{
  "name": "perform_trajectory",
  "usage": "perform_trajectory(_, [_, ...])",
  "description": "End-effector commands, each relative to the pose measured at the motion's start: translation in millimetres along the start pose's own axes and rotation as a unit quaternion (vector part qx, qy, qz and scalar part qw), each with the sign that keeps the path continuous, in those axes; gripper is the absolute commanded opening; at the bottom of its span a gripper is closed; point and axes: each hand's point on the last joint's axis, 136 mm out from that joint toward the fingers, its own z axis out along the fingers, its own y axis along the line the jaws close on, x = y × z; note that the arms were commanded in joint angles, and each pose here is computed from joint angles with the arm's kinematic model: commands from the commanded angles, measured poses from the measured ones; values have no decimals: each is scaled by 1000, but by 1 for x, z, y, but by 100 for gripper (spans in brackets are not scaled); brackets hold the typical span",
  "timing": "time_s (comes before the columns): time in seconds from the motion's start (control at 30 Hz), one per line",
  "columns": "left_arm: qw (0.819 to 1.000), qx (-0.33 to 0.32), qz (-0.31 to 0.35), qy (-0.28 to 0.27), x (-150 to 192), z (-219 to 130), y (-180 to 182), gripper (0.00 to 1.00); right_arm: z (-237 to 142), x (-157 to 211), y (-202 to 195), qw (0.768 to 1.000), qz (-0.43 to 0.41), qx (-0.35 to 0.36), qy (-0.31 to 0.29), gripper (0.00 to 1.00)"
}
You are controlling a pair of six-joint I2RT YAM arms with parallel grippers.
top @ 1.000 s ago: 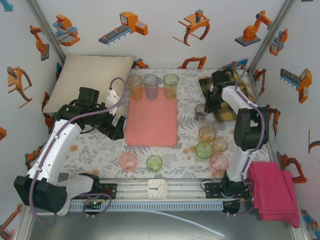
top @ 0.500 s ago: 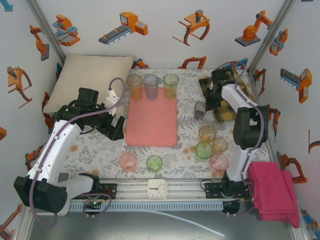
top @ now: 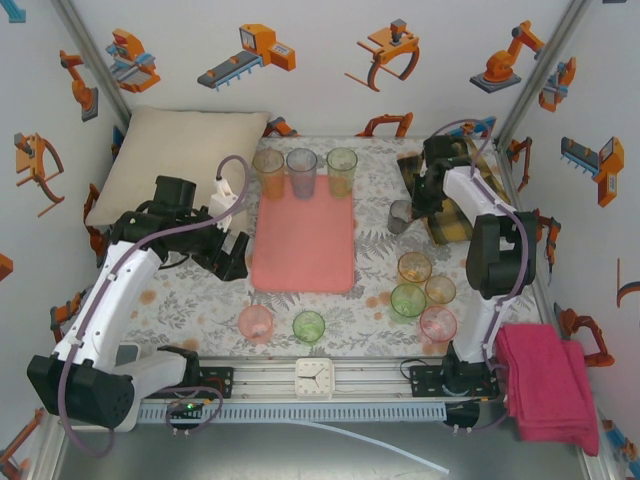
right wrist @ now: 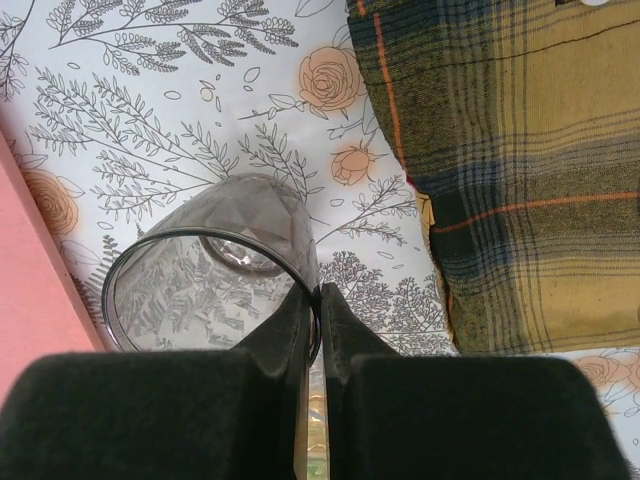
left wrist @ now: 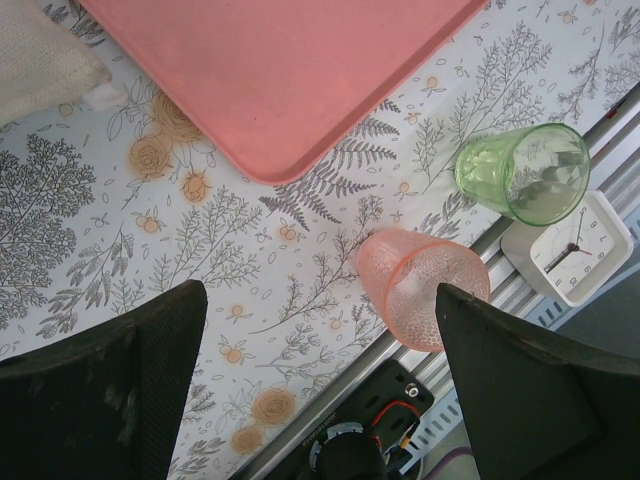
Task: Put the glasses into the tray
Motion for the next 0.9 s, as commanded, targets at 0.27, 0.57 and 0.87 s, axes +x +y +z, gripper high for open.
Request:
perform_trajectory(0.27, [1000,10,-8,-11,0,-4,-3,88,-14,-9,-1,1000,-8,4,-7,7])
perform_trajectory(0.57, [1000,9,-9,-12,-1,-4,-3,88,-28,-14,11,1000,-23,1,-16,7])
perform_trajectory(0.87, [1000,10,-12,-13,0,-5,-2,88,-42,-19,43,998,-51,-11,-28,7])
